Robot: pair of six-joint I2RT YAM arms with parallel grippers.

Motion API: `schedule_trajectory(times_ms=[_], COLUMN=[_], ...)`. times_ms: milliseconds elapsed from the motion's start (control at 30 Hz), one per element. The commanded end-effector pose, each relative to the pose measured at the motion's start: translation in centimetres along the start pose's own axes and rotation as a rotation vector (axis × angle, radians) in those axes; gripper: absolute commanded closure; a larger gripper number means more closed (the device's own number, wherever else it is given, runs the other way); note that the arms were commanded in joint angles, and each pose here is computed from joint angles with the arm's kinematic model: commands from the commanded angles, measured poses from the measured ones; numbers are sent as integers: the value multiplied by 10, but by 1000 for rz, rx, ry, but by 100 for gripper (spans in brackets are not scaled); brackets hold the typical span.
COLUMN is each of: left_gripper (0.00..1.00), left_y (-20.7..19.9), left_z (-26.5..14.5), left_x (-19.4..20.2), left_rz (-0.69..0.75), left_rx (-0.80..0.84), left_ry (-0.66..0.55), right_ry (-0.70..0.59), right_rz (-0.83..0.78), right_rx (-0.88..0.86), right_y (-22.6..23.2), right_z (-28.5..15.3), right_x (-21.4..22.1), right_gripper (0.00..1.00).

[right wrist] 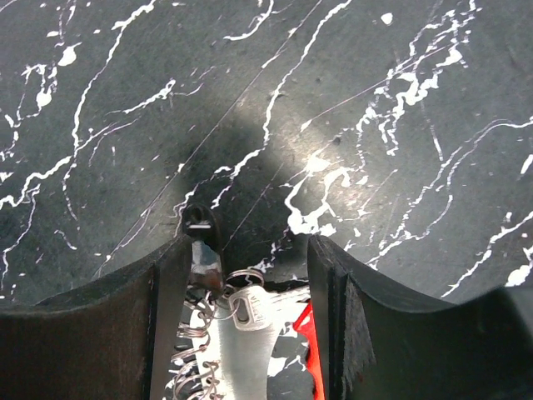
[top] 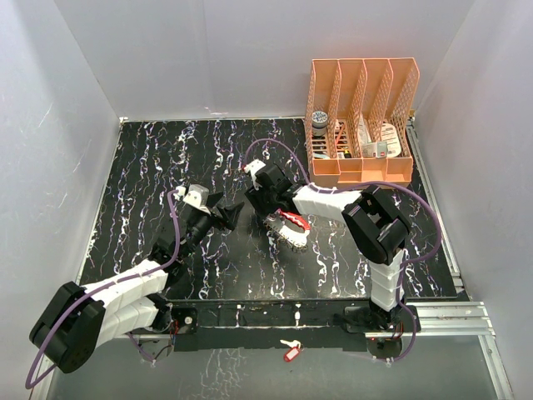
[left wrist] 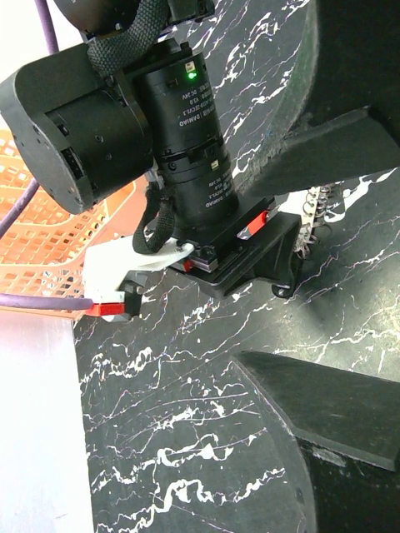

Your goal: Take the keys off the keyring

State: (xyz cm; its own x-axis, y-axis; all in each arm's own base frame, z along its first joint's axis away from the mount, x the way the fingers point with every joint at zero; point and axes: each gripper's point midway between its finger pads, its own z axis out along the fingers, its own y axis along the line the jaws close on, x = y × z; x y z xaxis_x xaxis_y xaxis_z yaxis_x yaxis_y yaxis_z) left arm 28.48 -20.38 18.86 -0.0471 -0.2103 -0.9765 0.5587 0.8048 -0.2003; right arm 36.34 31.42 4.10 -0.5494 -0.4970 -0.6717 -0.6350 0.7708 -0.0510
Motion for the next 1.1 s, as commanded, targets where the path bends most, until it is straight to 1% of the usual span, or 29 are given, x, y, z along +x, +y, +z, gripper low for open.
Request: schedule_trajectory(times_ms=[0, 167, 267, 300, 367, 467, 567, 667, 733, 833, 1067], left_gripper=[27, 27, 27, 27, 27, 27, 27, 27, 27, 27, 28], left_y=[0, 1, 2, 2, 2, 3, 4, 6, 7, 7, -5], left_z=[-1, -1, -2, -2, -2, -2, -2, -2, -1, 1, 6], left_x=[-11, -10, -10, -11, -11, -11, -11, -11, -11, -10, -4], left_rz=[7, 3, 3, 3, 3, 3, 6, 7, 10, 10, 6], left_rx=[-1, -5, -8, -8, -9, -16, -23, -32, -38, -34, 33], left_ry=[-43, -43, -45, -47, -48, -49, -50, -52, -52, -47, -16], right_ry=[-50, -44, -27, -20, 2, 27, 42, 60, 59, 10, -233], right_rz=[16, 29, 35, 39, 48, 63, 72, 71, 69, 63, 49], right_rx=[-56, -95, -115, -122, -146, -169, -169, -161, -150, -100, 31], right_y=[11, 18, 22, 23, 29, 34, 34, 34, 33, 28, 5], right_z=[-1, -3, -1, 0, 2, 4, 4, 3, 1, -8, -60], right_x=[-12, -8, -1, 1, 8, 18, 24, 31, 31, 13, -86], right_gripper=[45, 45, 49, 53, 63, 68, 79, 100, 100, 100, 100])
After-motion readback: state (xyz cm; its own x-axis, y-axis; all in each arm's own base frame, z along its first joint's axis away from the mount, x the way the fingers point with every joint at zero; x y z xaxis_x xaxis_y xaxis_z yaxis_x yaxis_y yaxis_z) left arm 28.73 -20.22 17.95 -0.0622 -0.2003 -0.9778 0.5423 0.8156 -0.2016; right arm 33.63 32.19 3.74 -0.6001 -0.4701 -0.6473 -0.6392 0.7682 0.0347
